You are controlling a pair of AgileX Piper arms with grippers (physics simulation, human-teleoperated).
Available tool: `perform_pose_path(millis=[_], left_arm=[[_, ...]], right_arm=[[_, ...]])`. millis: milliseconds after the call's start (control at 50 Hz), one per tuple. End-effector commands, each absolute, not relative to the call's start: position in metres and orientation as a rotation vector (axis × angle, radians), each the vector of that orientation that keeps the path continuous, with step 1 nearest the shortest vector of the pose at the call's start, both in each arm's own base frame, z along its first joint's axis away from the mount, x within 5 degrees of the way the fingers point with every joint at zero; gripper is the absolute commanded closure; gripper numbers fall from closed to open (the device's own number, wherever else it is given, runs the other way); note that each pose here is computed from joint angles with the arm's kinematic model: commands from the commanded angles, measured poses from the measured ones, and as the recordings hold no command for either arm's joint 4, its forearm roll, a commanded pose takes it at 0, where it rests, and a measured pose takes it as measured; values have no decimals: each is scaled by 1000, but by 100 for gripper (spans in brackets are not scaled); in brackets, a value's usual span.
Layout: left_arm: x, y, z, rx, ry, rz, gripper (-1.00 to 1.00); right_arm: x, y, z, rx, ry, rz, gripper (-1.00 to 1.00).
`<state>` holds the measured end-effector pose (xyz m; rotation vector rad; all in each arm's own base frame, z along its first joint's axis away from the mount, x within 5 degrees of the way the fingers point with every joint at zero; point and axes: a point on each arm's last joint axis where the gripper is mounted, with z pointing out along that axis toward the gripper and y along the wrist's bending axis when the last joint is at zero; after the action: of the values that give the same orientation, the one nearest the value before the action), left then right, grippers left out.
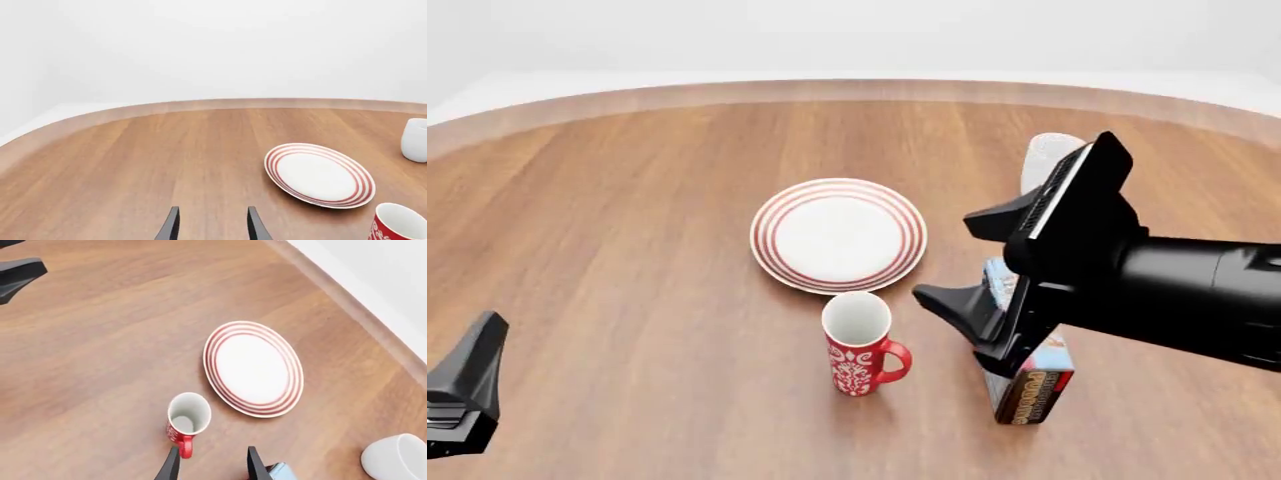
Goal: Pick up the red mug and put it on the plate
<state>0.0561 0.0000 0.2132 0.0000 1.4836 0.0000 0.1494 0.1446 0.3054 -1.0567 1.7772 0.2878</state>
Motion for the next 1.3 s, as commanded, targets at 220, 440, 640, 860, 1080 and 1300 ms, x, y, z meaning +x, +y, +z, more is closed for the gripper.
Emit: perform_pose_path(millis=[220, 440, 640, 860, 1080, 1300], left_arm=[[56, 0, 213, 0, 1484, 0, -100], [56, 0, 213, 0, 1484, 0, -100], [56, 0, 213, 0, 1484, 0, -100], [56, 0, 213, 0, 1484, 0, -100], [56, 0, 213, 0, 1484, 0, -100], [56, 0, 213, 0, 1484, 0, -100]], right_arm=[[155, 157, 281, -1026, 1850, 343, -100], [158, 163, 269, -1029, 1878, 354, -100], [163, 165, 251, -1033, 1905, 340, -100], [164, 164, 242, -1037, 1926, 333, -100], [165, 167, 230, -1042, 1946, 337, -100], [166, 169, 220, -1039, 1964, 343, -100]])
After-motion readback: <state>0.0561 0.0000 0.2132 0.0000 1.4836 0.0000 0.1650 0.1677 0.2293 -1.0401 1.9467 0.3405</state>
